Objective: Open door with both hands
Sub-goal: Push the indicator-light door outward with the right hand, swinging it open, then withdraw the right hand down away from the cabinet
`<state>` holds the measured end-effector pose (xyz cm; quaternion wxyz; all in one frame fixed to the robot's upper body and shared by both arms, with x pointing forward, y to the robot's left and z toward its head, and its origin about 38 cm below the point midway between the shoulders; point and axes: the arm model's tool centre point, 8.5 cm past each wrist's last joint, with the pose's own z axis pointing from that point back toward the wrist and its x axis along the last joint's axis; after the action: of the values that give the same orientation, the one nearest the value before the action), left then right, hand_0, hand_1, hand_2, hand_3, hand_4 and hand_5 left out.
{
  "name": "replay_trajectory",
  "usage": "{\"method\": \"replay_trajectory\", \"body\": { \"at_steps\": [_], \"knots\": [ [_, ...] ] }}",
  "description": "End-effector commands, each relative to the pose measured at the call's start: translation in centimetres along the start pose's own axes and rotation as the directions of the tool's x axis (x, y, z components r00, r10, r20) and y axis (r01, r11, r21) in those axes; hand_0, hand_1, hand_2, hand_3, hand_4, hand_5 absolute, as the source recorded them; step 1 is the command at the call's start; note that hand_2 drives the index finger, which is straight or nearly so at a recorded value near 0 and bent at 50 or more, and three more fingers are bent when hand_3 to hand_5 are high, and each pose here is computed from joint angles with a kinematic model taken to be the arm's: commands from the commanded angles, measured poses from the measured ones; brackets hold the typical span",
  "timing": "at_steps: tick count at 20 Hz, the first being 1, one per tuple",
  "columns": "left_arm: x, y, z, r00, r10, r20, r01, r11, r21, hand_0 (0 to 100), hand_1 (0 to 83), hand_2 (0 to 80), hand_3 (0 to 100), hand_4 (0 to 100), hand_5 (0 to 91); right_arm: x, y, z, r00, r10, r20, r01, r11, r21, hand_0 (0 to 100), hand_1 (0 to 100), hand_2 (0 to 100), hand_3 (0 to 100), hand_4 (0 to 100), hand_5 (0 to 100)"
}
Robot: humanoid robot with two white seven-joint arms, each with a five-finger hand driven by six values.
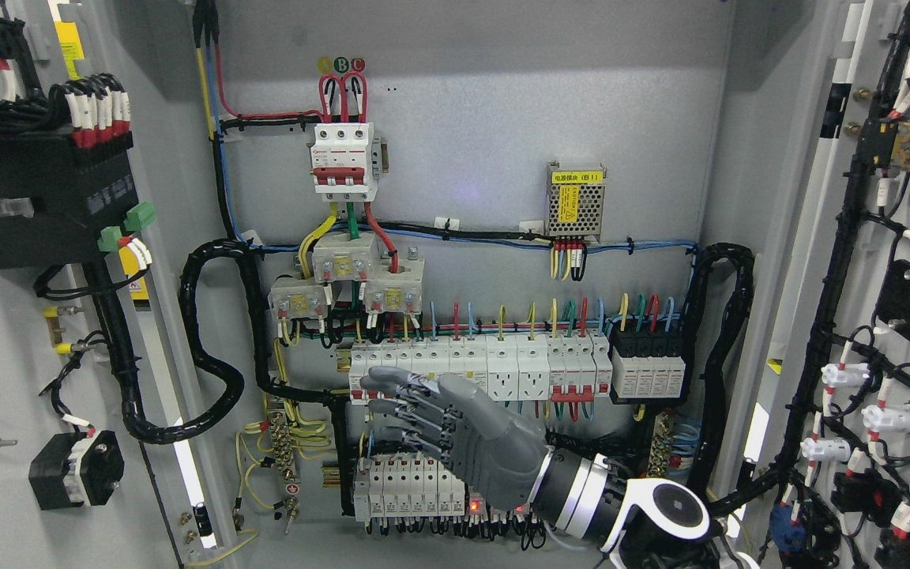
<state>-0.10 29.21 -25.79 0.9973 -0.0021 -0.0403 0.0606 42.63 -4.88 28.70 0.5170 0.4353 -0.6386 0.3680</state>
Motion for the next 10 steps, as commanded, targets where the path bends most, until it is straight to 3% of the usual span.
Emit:
{"method": "replay_trajectory", "body": {
  "at_steps": [1,10],
  "knots": [
    [-0.6,0.1,0.1,1.000,0.001,-0.010,-0.001,1.000,0.002,0,0.0,0.0,0,0,0.0,-2.8,9.6,-2.8,0.999,0.017,-0.049,-0.004,0.968,0.251,20,12,0,0,0,0],
    [-0.6,0.1,0.1,1.000,0.001,-0.010,-0.001,1.000,0.002,0,0.0,0.0,0,0,0.0,-4.5,15.3,-5.2,0.997,-0.048,-0.061,0.068,0.926,0.372,20,12,0,0,0,0]
  ]
}}
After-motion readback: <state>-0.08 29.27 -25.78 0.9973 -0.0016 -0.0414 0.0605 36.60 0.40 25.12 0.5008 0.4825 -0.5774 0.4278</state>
